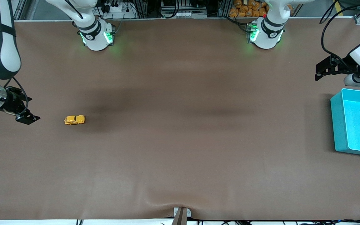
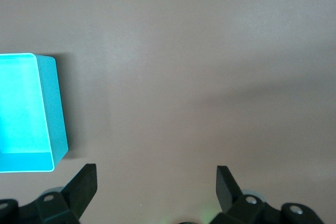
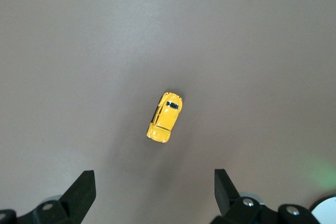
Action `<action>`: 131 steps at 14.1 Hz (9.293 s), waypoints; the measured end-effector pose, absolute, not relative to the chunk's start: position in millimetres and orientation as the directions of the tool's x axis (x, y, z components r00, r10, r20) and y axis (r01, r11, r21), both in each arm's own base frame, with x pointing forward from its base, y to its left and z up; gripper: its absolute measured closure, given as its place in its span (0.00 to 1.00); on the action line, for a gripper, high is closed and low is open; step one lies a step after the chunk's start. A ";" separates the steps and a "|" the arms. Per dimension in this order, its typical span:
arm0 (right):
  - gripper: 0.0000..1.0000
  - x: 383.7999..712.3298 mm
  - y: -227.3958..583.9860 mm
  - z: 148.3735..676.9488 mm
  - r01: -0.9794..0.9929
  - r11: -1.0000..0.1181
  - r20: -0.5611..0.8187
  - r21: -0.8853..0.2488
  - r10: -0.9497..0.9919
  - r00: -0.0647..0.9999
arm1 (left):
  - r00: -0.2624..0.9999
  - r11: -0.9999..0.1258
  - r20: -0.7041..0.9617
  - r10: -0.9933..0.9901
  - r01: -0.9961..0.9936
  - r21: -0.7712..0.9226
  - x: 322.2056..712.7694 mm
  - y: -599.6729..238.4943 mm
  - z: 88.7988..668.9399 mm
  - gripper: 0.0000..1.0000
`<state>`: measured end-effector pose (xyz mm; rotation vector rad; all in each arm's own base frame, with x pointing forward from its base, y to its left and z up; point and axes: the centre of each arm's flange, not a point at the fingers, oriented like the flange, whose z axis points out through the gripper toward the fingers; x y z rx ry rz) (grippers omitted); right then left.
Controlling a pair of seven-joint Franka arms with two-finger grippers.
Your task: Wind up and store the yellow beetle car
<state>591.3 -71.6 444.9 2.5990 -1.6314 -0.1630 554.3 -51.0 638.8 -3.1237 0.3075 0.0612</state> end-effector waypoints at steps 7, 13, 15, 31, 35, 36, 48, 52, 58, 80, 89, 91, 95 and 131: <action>0.00 581.9 -61.3 395.1 -0.961 -0.256 -0.056 0.100 -0.966 0.252 | 0.980 -0.981 -0.039 -0.194 -0.194 0.002 554.4 -50.5 638.8 0.00; 0.00 572.9 -58.6 345.9 -0.984 -0.146 -0.045 0.105 -0.989 0.142 | 0.981 -0.982 -0.039 -0.191 -0.191 0.002 554.5 -48.9 638.8 0.00; 0.00 568.9 -58.3 328.0 -0.987 -0.126 -0.040 0.094 -0.992 0.123 | 0.981 -0.982 -0.039 -0.191 -0.191 0.002 554.5 -48.9 638.8 0.00; 0.00 554.3 -60.1 225.1 -0.993 -0.053 -0.028 0.104 -0.998 0.051 | 0.980 -0.981 -0.039 -0.194 -0.194 0.002 554.4 -50.5 638.8 0.00; 0.00 547.7 -61.7 214.8 -0.995 -0.054 -0.020 0.089 -0.998 0.052 | 0.980 -0.981 -0.039 -0.194 -0.194 0.002 554.4 -50.3 638.8 0.00; 0.00 547.1 -62.6 212.3 -0.995 -0.052 -0.019 0.084 -0.999 0.051 | 0.980 -0.981 -0.039 -0.194 -0.194 0.002 554.4 -50.3 638.8 0.00; 0.20 542.7 -66.0 202.9 -0.995 -0.046 -0.018 0.093 -0.999 0.045 | 0.981 -0.982 -0.039 -0.189 -0.189 0.002 554.6 -47.9 638.8 0.00; 0.23 538.3 -65.4 198.1 -0.994 -0.046 -0.019 0.096 -0.999 0.045 | 0.982 -0.982 -0.039 -0.187 -0.187 0.001 554.7 -46.8 638.8 0.00; 0.44 536.9 -67.2 196.8 -0.995 -0.042 -0.018 0.092 -0.999 0.041 | 0.982 -0.982 -0.039 -0.187 -0.187 0.001 554.7 -46.7 638.8 0.00; 0.59 535.8 -97.4 197.8 -0.997 0.033 0.024 0.071 -0.999 -0.031 | 0.982 -0.982 -0.039 -0.187 -0.187 0.001 554.7 -46.7 638.8 0.00; 0.59 534.6 -137.0 197.2 -0.997 0.044 0.068 0.059 -0.997 -0.040 | 0.982 -0.982 -0.039 -0.187 -0.187 0.001 554.7 -46.6 638.8 0.00; 0.59 534.0 -144.0 197.3 -0.998 0.044 0.076 0.054 -0.996 -0.040 | 0.982 -0.982 -0.039 -0.187 -0.187 0.001 554.7 -46.6 638.8 0.00; 0.59 532.7 -158.4 197.1 -0.998 0.038 0.081 0.045 -0.996 -0.034 | 0.982 -0.982 -0.039 -0.187 -0.187 0.001 554.7 -46.5 638.8 0.00; 0.00 619.6 -177.5 344.7 -0.982 -0.101 0.082 0.158 -0.990 0.115 | 0.981 -0.981 -0.039 -0.192 -0.192 0.002 554.5 -49.4 638.8 0.00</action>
